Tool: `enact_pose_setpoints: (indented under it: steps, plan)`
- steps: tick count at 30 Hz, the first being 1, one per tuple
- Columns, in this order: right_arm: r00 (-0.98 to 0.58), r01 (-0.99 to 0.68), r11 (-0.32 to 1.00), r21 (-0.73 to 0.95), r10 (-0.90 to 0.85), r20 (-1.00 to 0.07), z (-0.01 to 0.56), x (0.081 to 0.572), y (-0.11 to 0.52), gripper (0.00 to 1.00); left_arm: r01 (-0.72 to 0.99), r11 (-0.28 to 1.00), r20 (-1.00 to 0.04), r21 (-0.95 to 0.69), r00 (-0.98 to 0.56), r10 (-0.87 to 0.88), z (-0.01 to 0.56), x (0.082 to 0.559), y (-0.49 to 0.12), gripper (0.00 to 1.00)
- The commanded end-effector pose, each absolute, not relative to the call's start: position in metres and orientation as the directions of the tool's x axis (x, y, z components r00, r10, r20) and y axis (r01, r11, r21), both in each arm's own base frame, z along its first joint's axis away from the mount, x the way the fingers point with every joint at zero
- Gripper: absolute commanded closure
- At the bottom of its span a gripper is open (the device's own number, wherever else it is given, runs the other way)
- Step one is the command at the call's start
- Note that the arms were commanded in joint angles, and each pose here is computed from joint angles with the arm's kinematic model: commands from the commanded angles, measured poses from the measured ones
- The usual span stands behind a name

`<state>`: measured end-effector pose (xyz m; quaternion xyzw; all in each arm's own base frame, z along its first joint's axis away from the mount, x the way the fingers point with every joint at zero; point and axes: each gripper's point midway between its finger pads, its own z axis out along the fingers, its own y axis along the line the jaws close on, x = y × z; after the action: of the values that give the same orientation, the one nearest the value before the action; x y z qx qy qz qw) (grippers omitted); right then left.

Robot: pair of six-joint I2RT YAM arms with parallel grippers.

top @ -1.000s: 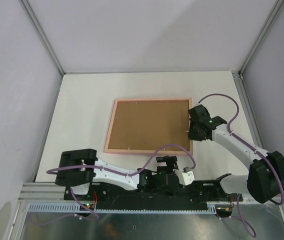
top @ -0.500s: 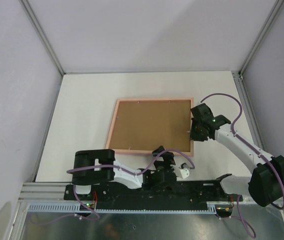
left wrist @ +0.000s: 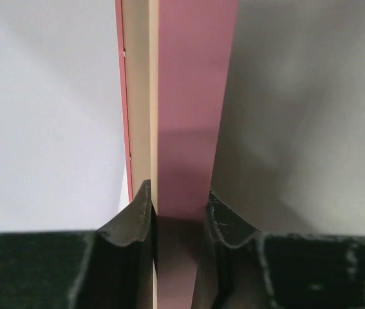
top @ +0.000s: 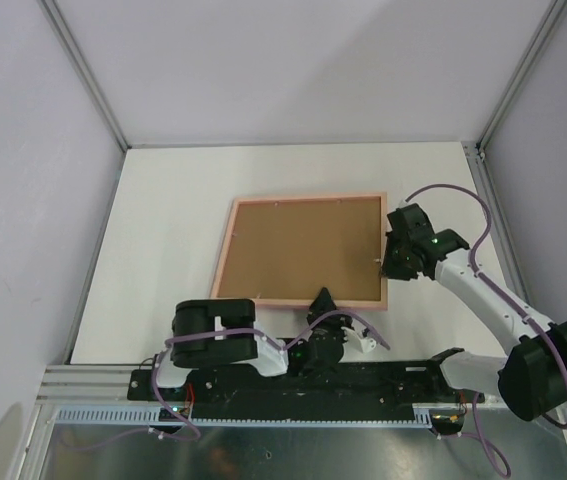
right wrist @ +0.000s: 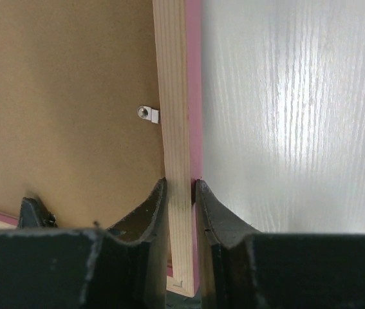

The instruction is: Put the photo into the frame

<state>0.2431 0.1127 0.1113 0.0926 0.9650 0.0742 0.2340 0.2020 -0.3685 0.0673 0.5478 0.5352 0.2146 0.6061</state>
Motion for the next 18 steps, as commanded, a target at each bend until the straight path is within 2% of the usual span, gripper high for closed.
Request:
enact_pose_setpoints:
  steps: [1, 2, 7, 9, 13, 18]
  plan:
    - [-0.816, 0.112, 0.955, 0.273, 0.246, -0.523, 0.151, 0.26, 0.121, 0.99, 0.244, 0.443, -0.504, 0.862, 0.327, 0.8, 0.103, 0.213, -0.371, 0.93]
    - [-0.812, 0.112, 0.955, 0.275, 0.247, -0.528, 0.152, 0.26, 0.12, 0.95, 0.235, 0.449, -0.505, 0.862, 0.328, 0.798, 0.107, 0.214, -0.371, 0.96]
    - [-0.751, 0.126, 0.947, 0.295, 0.285, -0.595, 0.178, 0.266, 0.113, 0.43, 0.183, 0.499, -0.531, 0.847, 0.327, 0.781, 0.141, 0.227, -0.365, 1.0]
    - [-0.692, 0.133, 0.938, 0.319, 0.318, -0.648, 0.202, 0.271, 0.108, 0.31, 0.161, 0.527, -0.549, 0.835, 0.328, 0.769, 0.16, 0.234, -0.363, 1.0]
    - [-0.531, 0.126, 0.912, 0.391, 0.395, -0.75, 0.258, 0.277, 0.097, 0.18, 0.11, 0.583, -0.582, 0.805, 0.338, 0.739, 0.206, 0.249, -0.359, 1.0]
    - [-0.354, 0.151, 0.879, 0.453, 0.476, -0.805, 0.307, 0.275, 0.077, 0.14, 0.04, 0.661, -0.626, 0.749, 0.371, 0.686, 0.279, 0.266, -0.356, 1.0]
